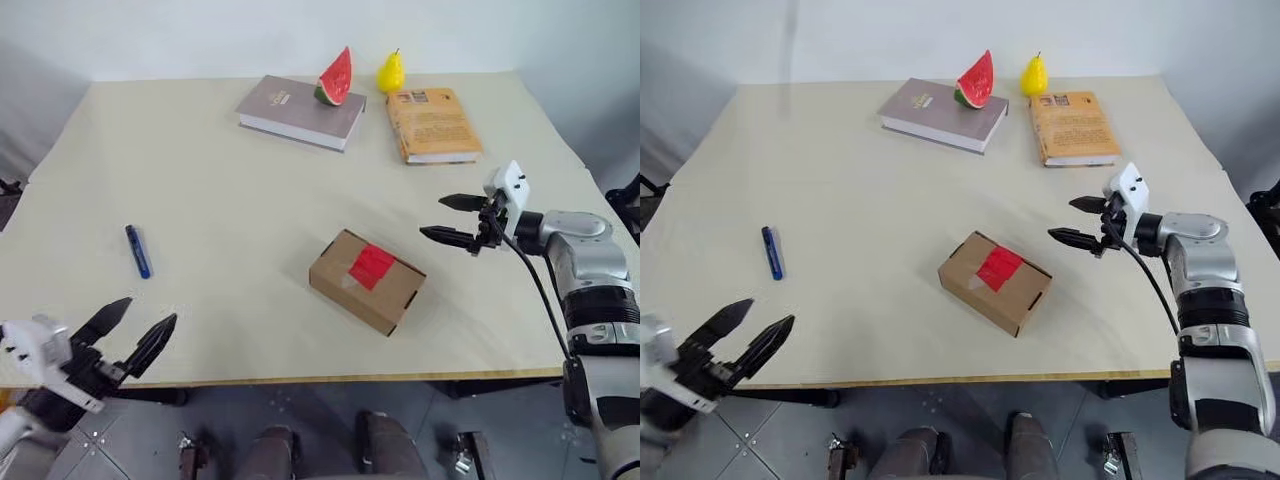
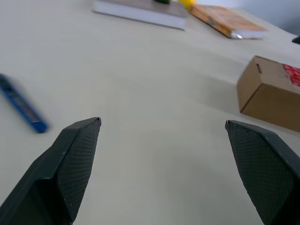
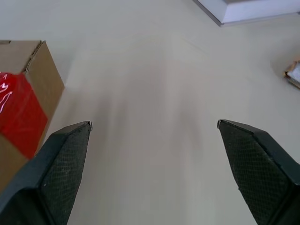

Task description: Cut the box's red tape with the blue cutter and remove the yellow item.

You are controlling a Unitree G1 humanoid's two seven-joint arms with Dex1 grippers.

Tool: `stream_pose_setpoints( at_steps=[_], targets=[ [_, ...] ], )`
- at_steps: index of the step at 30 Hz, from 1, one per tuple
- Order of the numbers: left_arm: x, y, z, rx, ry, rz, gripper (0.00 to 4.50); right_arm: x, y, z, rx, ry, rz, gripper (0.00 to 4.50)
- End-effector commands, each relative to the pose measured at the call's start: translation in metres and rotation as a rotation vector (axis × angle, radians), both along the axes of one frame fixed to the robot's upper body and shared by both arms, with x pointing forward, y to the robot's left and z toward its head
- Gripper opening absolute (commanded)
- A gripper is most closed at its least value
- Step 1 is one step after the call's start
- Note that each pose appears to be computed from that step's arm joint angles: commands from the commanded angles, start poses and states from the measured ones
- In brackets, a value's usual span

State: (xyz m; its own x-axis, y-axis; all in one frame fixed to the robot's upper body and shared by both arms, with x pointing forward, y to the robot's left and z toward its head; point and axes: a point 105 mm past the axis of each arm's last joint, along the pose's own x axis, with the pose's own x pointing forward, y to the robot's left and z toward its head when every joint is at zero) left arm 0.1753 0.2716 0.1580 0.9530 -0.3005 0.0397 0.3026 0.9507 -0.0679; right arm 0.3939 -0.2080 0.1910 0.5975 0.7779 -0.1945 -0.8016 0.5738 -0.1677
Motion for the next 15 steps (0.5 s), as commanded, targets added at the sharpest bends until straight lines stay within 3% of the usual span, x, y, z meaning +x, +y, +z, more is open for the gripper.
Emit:
stream_pose_setpoints(
  at_steps=[1, 4, 7, 11, 15],
  targets=[
    [-0.023, 0.013, 0.012, 0.057, -0.028, 0.107, 4.50, -0.001, 0.010, 0.017, 0.049, 0.002, 0.064, 4.47],
    [-0.026, 0.025, 0.010, 0.058, -0.012, 0.227, 4.50, -0.003, 0.016, 0.019, 0.032, 0.002, 0.104, 4.47],
    [-0.014, 0.039, 0.005, 0.083, -0.005, 0.362, 4.50, -0.006, 0.027, 0.026, 0.025, -0.027, 0.165, 4.47],
    [0.012, 0.050, 0.011, 0.014, -0.056, 0.514, 4.50, -0.011, 0.039, 0.038, 0.049, -0.054, 0.214, 4.47],
    [0.054, 0.061, 0.021, -0.022, -0.087, 0.673, 4.50, -0.018, 0.054, 0.048, 0.057, -0.088, 0.267, 4.47]
  ],
)
